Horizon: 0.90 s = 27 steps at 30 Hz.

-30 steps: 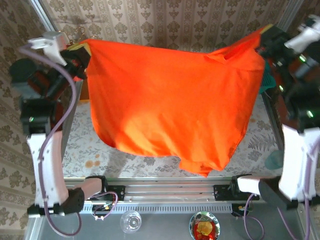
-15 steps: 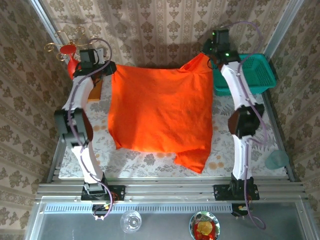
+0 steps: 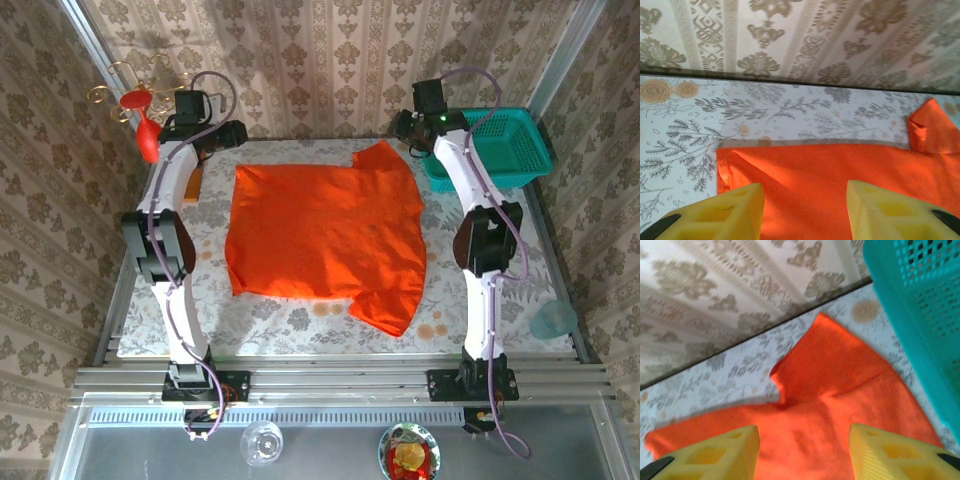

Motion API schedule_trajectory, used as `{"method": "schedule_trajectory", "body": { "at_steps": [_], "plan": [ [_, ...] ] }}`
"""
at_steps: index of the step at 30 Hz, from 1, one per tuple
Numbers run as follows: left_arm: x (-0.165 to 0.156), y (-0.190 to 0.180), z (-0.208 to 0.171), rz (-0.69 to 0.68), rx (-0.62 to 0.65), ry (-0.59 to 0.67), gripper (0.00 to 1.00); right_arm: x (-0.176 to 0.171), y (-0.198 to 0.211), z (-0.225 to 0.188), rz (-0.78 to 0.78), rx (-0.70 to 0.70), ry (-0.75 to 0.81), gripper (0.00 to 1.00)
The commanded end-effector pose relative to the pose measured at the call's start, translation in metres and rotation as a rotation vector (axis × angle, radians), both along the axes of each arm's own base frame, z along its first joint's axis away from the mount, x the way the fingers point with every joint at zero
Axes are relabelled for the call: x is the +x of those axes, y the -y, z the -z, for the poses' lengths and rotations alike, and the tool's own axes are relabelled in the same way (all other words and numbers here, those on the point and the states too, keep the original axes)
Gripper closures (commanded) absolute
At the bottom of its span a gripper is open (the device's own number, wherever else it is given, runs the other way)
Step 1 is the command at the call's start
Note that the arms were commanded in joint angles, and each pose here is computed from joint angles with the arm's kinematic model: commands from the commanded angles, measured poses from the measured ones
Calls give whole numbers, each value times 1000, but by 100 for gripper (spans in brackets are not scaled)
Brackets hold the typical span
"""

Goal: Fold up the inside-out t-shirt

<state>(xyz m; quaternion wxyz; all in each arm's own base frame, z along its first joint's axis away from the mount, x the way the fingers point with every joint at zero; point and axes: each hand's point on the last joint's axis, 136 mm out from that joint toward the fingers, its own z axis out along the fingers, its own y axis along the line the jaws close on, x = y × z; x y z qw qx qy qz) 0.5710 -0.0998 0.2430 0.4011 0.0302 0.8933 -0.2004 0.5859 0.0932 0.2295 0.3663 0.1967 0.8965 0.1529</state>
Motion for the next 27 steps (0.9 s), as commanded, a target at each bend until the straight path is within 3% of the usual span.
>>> {"method": "schedule_trajectory", "body": {
  "at_steps": [1,10,17,19,22,27],
  "plan": [
    [-34,16,-10,54,47,-11,53,-25,-23,-26,-97,38,36,50],
    [-132,53,17,109,42,-89,55,-110,-62,30,-235,109,-116,51],
    [-203,60,74,71,22,-218,60,-82,-78,73,-272,144,-164,51],
    [-225,57,97,55,51,-277,61,-72,-87,83,-285,168,-188,52],
    [-260,45,126,7,101,-362,61,-84,-103,97,-325,190,-260,53],
    [-314,4,152,-168,217,-474,66,-143,-124,107,-381,187,-335,53]
  ]
}}
